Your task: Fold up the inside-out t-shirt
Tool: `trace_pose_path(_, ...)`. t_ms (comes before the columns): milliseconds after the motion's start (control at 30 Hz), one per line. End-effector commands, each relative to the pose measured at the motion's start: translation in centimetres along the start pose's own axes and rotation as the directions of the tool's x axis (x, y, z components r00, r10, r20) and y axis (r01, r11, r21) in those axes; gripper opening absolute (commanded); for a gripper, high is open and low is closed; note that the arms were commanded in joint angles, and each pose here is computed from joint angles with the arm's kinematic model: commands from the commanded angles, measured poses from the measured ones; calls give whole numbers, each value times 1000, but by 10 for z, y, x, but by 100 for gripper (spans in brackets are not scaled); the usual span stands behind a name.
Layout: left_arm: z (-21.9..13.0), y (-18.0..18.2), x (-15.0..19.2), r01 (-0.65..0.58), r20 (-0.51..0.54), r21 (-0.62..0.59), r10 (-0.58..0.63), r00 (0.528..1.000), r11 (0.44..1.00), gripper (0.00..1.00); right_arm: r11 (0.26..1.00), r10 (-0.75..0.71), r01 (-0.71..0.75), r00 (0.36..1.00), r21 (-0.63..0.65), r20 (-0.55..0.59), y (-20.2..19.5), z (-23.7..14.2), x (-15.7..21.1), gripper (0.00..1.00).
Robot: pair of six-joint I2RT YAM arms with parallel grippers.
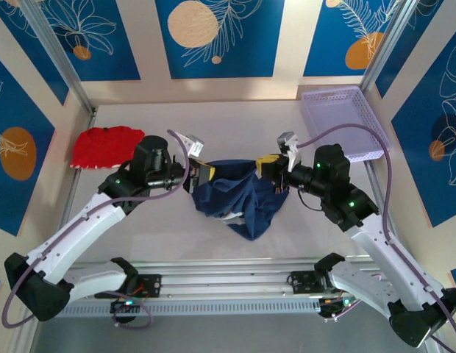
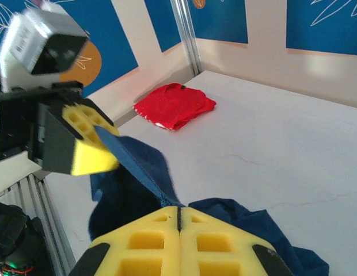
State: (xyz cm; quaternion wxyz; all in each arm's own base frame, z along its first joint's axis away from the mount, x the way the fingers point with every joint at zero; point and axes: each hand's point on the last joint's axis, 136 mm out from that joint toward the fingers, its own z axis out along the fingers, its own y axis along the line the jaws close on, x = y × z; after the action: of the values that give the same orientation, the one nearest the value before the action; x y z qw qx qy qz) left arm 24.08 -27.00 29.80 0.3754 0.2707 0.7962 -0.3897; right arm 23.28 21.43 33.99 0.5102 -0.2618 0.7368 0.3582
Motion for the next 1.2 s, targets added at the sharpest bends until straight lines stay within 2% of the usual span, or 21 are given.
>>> trace_pose_path(0, 7, 8, 21, 31, -71, 10, -31, 997, 999, 7, 999, 9, -7, 1000, -40, 29, 5, 2, -6, 0)
trace_pose_path(267, 6, 4, 27, -6, -55, 39, 8, 998, 999, 32, 997, 74, -74, 997, -34, -8, 1, 11, -3, 0)
trace_pose_path(367, -1, -4, 24, -48, 1, 60, 48, 999, 997, 42, 994, 102, -103, 995, -36, -22, 0, 15, -4, 0)
trace_pose_path(500, -8, -7, 21, -103, 59, 24, 101, 993, 994, 53, 992, 123, -123, 992, -26, -30, -2, 18, -6, 0)
trace_pose_path(667, 8, -17, 33, -196, 11, -30, 196, 981, 980, 65, 988, 153, -153, 988, -17, -32, -3, 21, -10, 0)
trace_pose_path(767, 21, -11, 43, -232, -43, -89, 229, 973, 969, 66, 988, 154, -154, 988, -6, -27, -5, 22, -15, 0)
trace_pose_path(933, 42, 3, 47, -218, -83, -147, 207, 975, 965, 66, 989, 148, -149, 989, -11, -22, -4, 23, -19, 0)
trace_pose_path(1167, 53, 11, 45, -210, -101, -177, 195, 976, 961, 37, 990, 142, -142, 989, -2, -31, -6, 23, -17, 0)
